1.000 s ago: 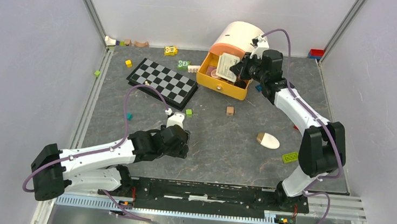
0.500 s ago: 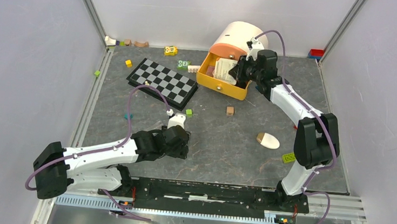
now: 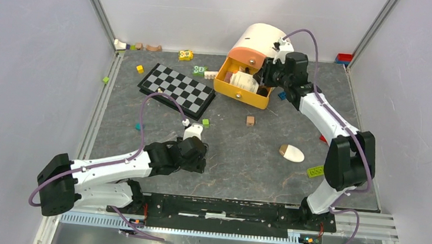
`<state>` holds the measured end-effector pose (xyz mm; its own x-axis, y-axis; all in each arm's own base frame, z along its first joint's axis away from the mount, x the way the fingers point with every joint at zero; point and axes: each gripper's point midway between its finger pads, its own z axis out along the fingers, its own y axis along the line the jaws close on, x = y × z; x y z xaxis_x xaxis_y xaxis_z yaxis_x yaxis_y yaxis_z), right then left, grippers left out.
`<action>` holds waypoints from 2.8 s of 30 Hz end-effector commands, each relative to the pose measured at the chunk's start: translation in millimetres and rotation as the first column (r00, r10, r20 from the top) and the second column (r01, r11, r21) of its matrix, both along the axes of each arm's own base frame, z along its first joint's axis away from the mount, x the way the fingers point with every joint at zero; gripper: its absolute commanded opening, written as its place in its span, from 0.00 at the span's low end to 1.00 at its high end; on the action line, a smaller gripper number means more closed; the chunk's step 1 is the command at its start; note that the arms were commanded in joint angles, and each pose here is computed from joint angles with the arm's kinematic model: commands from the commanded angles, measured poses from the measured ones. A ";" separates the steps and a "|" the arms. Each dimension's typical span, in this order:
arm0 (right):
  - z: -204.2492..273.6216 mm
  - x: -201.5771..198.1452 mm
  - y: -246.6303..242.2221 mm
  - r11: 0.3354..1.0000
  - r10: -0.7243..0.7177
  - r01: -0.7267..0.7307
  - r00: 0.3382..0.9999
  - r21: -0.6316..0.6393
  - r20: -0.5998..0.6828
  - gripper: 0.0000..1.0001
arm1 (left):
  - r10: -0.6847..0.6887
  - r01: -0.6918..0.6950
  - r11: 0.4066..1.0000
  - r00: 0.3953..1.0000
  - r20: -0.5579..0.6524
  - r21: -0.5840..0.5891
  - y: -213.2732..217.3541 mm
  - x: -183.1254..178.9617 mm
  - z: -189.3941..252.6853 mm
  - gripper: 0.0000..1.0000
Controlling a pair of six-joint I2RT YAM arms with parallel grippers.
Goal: Organize the makeup
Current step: Place the makeup in the drawer, then close the drawer in the storage box.
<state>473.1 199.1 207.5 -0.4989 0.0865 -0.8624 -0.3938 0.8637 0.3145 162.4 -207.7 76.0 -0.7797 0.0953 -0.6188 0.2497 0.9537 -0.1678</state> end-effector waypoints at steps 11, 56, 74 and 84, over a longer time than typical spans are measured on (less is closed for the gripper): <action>82.8 -54.2 -38.1 0.997 -0.055 0.066 0.974 -0.045 0.218 0.44 | 0.010 0.002 0.998 0.981 0.196 -0.062 -31.1 46.2 59.5 0.75; 15.3 -222.4 -112.8 0.971 -0.100 0.135 0.979 -0.200 0.177 0.45 | -0.044 0.124 0.966 0.942 0.333 -0.225 -151.1 262.0 85.1 0.44; 12.0 -223.6 -120.5 0.957 -0.107 0.150 0.979 -0.248 0.176 0.44 | -0.005 0.105 0.973 0.900 0.435 -0.206 -158.5 295.7 113.8 0.22; 10.3 -219.0 -111.3 0.962 -0.059 0.096 0.987 -0.256 0.147 0.44 | 0.041 0.063 0.979 0.871 0.489 -0.194 -171.0 340.5 123.2 0.20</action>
<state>250.6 85.7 201.3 -0.4149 -0.1101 -0.9032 -0.3277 0.9441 0.0354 463.6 -374.7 143.4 -0.5363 0.0061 -0.8440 0.3593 0.9065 -0.2218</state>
